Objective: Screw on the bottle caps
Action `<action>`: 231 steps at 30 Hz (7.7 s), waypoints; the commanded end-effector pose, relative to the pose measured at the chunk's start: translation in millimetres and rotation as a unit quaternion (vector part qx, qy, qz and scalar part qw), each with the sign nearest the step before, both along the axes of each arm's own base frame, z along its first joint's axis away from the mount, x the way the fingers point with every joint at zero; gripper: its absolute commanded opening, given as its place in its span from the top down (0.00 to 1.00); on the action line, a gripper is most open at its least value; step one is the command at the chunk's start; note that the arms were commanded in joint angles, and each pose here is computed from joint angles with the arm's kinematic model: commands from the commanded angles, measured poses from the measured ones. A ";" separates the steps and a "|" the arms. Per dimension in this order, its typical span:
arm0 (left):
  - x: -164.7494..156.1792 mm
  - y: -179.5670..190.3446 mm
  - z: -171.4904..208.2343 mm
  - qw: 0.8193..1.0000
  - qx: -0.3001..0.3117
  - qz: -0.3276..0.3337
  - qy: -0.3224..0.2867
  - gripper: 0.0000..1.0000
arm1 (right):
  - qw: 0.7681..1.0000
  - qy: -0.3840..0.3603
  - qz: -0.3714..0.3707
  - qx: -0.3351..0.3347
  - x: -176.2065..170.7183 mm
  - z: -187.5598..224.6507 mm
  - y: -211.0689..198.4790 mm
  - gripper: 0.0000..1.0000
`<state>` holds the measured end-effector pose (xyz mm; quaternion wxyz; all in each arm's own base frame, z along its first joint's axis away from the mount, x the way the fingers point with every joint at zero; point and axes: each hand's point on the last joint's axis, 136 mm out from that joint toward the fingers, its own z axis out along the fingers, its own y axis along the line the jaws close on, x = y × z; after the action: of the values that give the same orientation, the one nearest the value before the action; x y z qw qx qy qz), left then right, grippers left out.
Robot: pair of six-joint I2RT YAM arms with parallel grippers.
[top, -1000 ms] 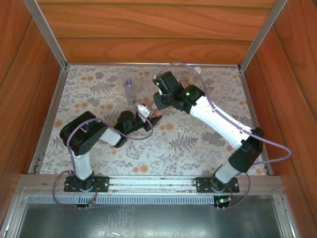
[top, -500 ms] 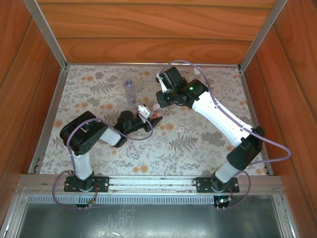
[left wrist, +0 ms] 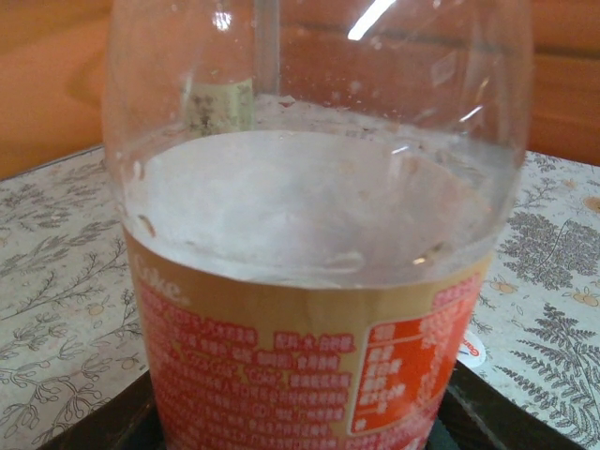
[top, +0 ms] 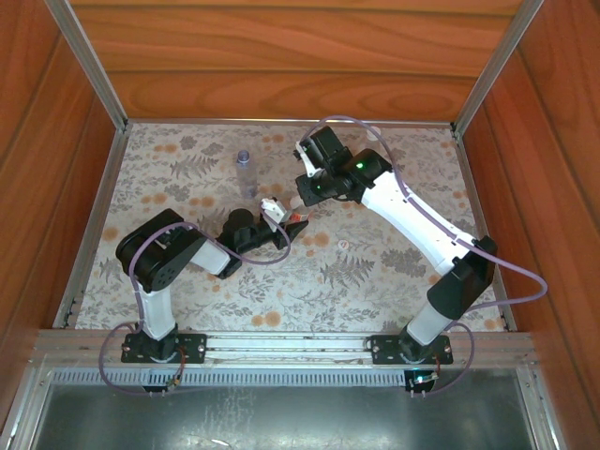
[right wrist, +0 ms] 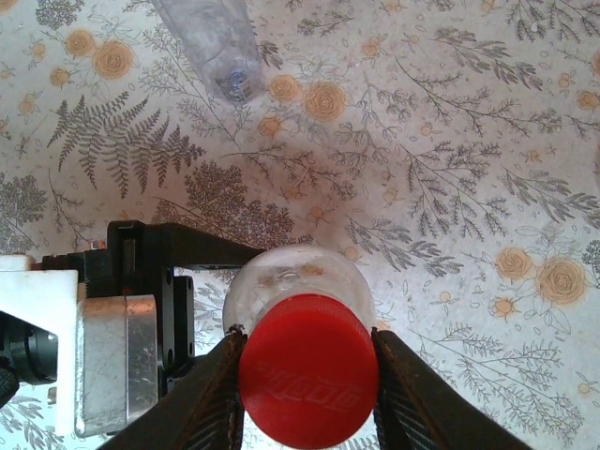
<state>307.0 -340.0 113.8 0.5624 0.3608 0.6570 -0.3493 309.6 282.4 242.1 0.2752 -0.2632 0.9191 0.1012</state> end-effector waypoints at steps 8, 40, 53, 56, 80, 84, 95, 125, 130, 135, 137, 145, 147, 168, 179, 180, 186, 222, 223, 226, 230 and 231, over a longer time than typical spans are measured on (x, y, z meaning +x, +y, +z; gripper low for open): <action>-8.2 3.2 -34.6 0.998 0.034 -0.010 0.046 0.46 | 1.000 0.002 0.007 -0.006 -0.7 1.6 -1.8 0.52; -11.4 11.4 -39.7 0.998 0.017 -0.029 0.062 0.46 | 0.988 -0.036 -0.004 0.153 -8.3 64.9 -9.4 0.22; -14.4 17.5 -46.8 0.997 0.017 -0.024 0.071 0.46 | 0.984 0.010 0.006 0.175 -3.2 51.8 1.8 0.25; -14.5 18.2 -46.9 0.997 0.016 -0.024 0.072 0.47 | 0.984 0.018 0.011 0.176 -3.1 49.0 5.0 0.25; -18.2 21.7 -49.5 0.997 0.014 -0.024 0.072 0.48 | 0.985 0.031 0.011 0.169 0.4 40.4 9.0 0.39; -17.8 21.5 -49.3 0.997 0.013 -0.024 0.070 0.48 | 0.986 0.039 0.011 0.162 2.0 32.7 10.4 0.44; -19.3 23.3 -50.6 0.997 0.014 -0.023 0.071 0.48 | 0.988 0.051 0.004 0.148 5.8 18.5 10.1 0.58; -16.3 23.0 -52.7 0.997 0.012 -0.021 0.073 0.48 | 0.982 0.052 0.025 0.181 0.4 33.1 18.5 0.62; -14.9 23.1 -52.9 0.997 0.010 -0.020 0.074 0.48 | 0.982 0.062 0.026 0.177 -2.1 27.4 18.2 0.70; -14.4 23.8 -53.5 0.997 0.010 -0.019 0.076 0.48 | 0.982 0.066 0.027 0.176 -3.8 26.1 17.9 0.75; -13.5 23.9 -53.0 0.997 0.008 -0.018 0.076 0.48 | 0.982 0.067 0.028 0.175 -4.6 24.8 17.9 0.77; -13.0 24.2 -54.4 0.997 0.009 -0.017 0.079 0.49 | 0.980 0.078 0.035 0.178 -9.9 23.6 18.5 0.77; -12.6 24.5 -54.5 0.997 0.008 -0.016 0.080 0.49 | 0.980 0.081 0.037 0.179 -11.3 23.1 18.8 0.77; -8.6 23.0 -54.7 0.996 0.003 -0.016 0.085 0.49 | 0.978 0.091 0.031 0.185 -24.9 22.2 11.7 0.76; -11.4 23.5 -55.9 0.996 0.005 -0.020 0.083 0.49 | 0.982 0.050 0.010 0.181 -5.3 36.9 7.9 0.63; -11.7 24.0 -56.2 0.996 0.006 -0.020 0.083 0.49 | 0.982 0.049 0.011 0.181 -2.3 37.7 9.5 0.64; -11.3 24.0 -56.3 0.996 0.005 -0.019 0.083 0.49 | 0.981 0.064 0.029 0.183 3.2 35.1 21.5 0.69; -4.6 25.4 -55.4 0.996 -0.004 -0.007 0.091 0.49 | 0.972 0.128 0.042 0.194 -29.0 14.1 21.4 0.76; -4.1 25.0 -56.1 0.996 -0.004 -0.007 0.092 0.49 | 0.971 0.130 0.043 0.196 -31.3 14.0 21.9 0.76; -3.0 24.4 -55.7 0.996 -0.005 -0.007 0.092 0.49 | 0.970 0.131 0.043 0.199 -35.6 14.6 21.9 0.73; -3.1 25.1 -56.6 0.996 -0.005 -0.007 0.093 0.49 | 0.974 0.114 0.033 0.194 -32.4 19.4 16.4 0.72; -3.5 25.1 -56.9 0.996 -0.004 -0.007 0.093 0.49 | 0.975 0.108 0.029 0.193 -30.9 21.1 15.2 0.72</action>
<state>308.1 -322.5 110.0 0.5705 0.3383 0.6346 -0.3968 287.6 299.9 253.3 0.2130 -0.2202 0.9009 0.3074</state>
